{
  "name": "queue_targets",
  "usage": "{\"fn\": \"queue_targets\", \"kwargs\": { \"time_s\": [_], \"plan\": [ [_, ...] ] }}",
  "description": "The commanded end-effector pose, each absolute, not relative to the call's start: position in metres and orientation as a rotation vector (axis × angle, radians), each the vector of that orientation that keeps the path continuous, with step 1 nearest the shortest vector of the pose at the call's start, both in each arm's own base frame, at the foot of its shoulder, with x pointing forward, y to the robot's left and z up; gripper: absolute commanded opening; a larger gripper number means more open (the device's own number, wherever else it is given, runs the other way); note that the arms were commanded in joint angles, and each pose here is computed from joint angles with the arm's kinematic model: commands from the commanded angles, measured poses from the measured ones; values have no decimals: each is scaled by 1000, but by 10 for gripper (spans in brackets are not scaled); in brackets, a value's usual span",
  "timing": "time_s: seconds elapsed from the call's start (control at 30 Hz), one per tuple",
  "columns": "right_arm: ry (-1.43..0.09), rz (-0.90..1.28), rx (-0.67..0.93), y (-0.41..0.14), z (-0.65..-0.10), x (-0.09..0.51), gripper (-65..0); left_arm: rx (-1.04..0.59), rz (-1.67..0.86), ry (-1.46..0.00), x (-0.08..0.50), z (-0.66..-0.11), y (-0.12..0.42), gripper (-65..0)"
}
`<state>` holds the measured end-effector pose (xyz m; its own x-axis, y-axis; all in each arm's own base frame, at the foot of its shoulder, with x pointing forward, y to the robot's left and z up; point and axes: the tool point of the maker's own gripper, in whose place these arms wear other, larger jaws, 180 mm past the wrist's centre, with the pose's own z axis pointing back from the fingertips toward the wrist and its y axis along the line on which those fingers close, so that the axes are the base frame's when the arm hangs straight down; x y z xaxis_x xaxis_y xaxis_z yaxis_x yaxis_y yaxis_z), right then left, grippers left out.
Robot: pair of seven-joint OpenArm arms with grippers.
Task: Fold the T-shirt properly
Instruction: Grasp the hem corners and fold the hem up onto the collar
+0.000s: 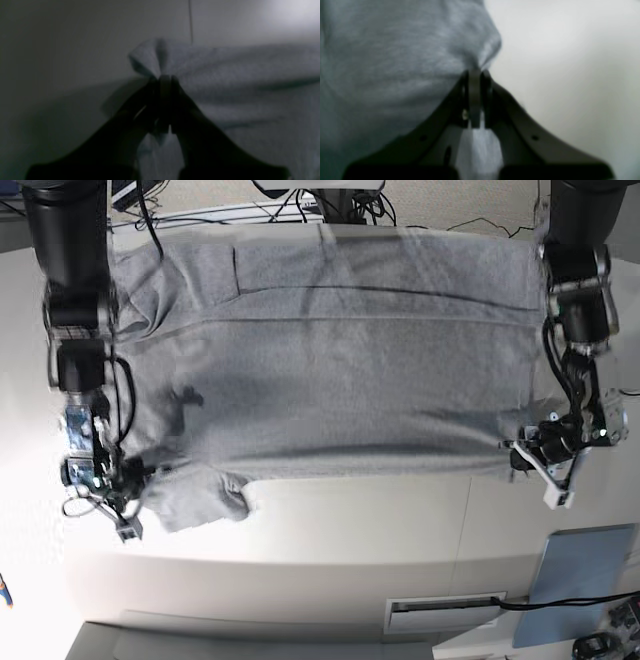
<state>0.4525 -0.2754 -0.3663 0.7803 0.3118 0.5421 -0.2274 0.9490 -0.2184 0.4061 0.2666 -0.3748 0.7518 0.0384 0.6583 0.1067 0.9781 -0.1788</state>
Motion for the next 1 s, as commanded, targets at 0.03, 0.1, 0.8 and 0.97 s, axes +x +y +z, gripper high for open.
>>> {"fn": "queue_targets", "kwargs": {
  "time_s": [0.03, 0.1, 0.8, 0.97],
  "plan": [
    [-734, 293, -179, -283, -325, 460, -650, -169, -50, -803, 409, -345, 284, -650],
    [-780, 299, -216, -285, -310, 449, -650, -170, -54, -820, 400, -340, 284, -650],
    [-668, 388, -387, -289, -303, 257, -650, -313, -22, -681, 260, -376, 290, -650],
    [-613, 384, -397, -293, -309, 228, -650, -314, -18, -629, 240, -389, 290, -650]
  ]
}}
